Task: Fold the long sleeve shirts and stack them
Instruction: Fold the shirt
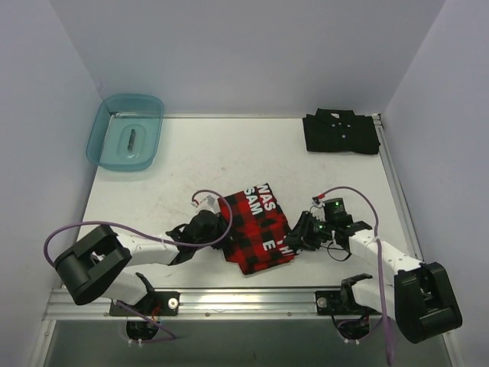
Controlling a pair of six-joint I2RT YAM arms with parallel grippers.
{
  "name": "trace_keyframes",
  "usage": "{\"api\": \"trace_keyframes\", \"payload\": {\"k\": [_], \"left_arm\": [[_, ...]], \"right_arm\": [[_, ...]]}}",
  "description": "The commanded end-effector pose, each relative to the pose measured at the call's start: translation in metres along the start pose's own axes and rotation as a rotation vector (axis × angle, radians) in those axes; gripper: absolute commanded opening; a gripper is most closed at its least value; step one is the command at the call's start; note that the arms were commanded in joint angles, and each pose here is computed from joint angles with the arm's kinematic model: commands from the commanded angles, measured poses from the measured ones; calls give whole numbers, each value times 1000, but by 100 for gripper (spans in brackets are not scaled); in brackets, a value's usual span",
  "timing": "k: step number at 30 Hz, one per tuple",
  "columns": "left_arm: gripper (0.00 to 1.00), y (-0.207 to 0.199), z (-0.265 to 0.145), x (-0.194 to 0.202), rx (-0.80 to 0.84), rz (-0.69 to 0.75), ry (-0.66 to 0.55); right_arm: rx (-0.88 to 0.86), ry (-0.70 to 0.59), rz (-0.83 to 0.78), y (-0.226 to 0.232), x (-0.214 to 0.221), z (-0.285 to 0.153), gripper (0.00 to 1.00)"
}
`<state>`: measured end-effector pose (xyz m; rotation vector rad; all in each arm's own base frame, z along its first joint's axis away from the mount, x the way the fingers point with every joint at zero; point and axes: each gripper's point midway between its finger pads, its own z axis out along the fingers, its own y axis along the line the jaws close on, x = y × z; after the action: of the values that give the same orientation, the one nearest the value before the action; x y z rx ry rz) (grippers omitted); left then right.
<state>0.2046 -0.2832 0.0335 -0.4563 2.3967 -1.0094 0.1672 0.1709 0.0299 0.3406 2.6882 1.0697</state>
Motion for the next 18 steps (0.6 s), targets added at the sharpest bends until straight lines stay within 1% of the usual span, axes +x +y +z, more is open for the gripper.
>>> {"api": "trace_keyframes", "payload": {"k": [1,3,4,5,6,7,9,10,11,13,14,16,18], "left_arm": [[36,-33,-5,-3,79,93,6],[44,-57,-15,-6,101,144,-7],[46,-68,-20,0,113,203,-2],[47,-76,-25,-2,102,231,-9],[48,-88,-33,1,128,257,-8],[48,-94,-39,10,143,294,8],[48,-101,-46,18,157,320,35],[48,-100,-47,24,161,336,55],[48,-99,-49,38,173,356,107],[47,-85,-45,56,149,385,178],[46,-82,-46,70,160,401,239],[45,-63,-40,90,127,428,336],[42,-44,-33,101,79,429,388]], "right_arm": [[-28,-31,-76,23,-10,-20,31],[-54,-50,-100,37,-16,-28,32],[-64,-41,-115,43,-12,-31,32],[-81,-45,-131,51,-14,-35,32],[-88,-41,-135,55,-12,-36,32],[-100,-36,-151,61,-8,-38,32],[-105,-33,-158,66,-6,-38,32],[-104,-31,-150,67,-4,-37,32],[-107,-20,-156,68,0,-36,32],[-100,11,-138,63,7,-30,32],[-101,27,-139,62,12,-28,32],[-76,61,-116,49,21,-21,32],[-43,77,-97,36,26,-15,31]]}}
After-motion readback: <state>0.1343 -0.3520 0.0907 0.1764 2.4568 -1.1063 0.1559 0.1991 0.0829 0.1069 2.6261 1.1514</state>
